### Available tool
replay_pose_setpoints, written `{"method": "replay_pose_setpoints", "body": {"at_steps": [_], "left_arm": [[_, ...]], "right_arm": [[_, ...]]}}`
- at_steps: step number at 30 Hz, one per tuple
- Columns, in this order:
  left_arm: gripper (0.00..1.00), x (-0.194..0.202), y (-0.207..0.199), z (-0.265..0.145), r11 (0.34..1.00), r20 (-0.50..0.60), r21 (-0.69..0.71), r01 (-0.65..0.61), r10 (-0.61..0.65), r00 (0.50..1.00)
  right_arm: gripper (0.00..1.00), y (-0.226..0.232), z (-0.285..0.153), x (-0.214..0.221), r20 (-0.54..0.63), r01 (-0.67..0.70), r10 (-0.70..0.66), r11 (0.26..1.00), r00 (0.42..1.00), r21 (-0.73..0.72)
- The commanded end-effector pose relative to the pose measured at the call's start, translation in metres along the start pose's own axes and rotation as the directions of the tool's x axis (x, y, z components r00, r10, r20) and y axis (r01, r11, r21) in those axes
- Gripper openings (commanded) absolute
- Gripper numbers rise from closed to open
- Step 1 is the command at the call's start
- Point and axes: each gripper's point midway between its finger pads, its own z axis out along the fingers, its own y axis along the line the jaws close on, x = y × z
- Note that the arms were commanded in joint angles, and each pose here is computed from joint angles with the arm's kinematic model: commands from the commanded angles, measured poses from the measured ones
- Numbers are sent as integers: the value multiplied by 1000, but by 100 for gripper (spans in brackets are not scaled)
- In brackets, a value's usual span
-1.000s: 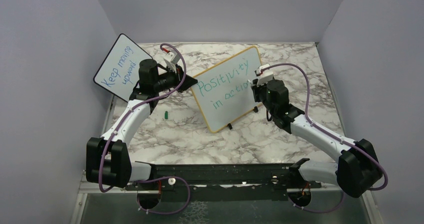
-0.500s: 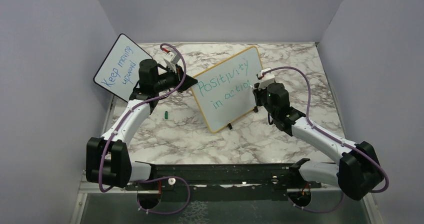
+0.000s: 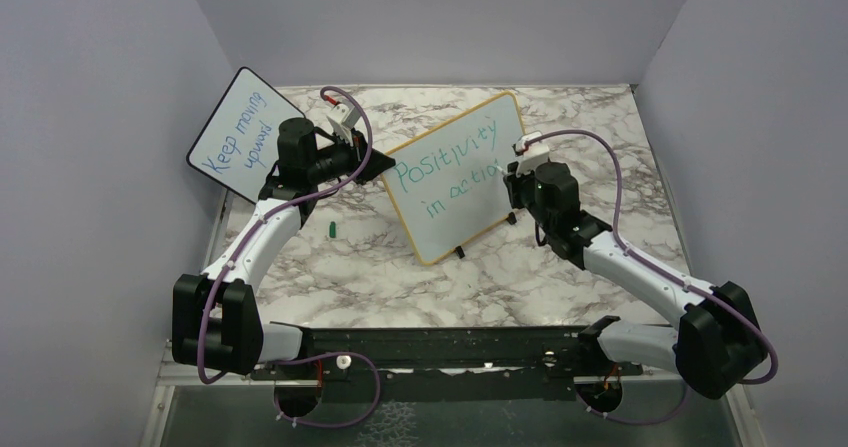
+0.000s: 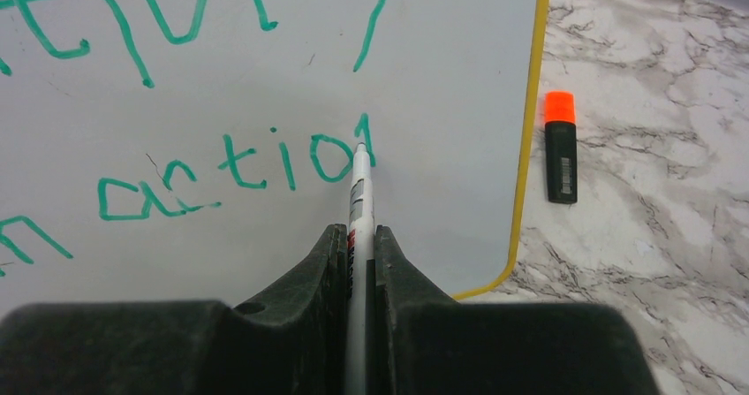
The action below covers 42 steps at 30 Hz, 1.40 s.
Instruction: Write a sentence on the whiteboard
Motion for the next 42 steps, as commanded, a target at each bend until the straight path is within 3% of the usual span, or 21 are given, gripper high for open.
{"method": "replay_pose_setpoints", "body": {"at_steps": [1, 24, 42], "left_arm": [[0, 44, 20, 1, 996, -122, -84, 21, -32, 992], [0, 43, 20, 1, 996, -122, -86, 21, -31, 992], [0, 44, 21, 2, 996, -124, -87, 22, -33, 992]], "right_arm": [[0, 4, 4, -28, 62, 2, 0, 1000, 998, -26], [0, -13, 14, -17, 36, 2, -4, 999, 999, 36], [0, -13, 0, 15, -41, -37, 39, 999, 998, 35]]}}
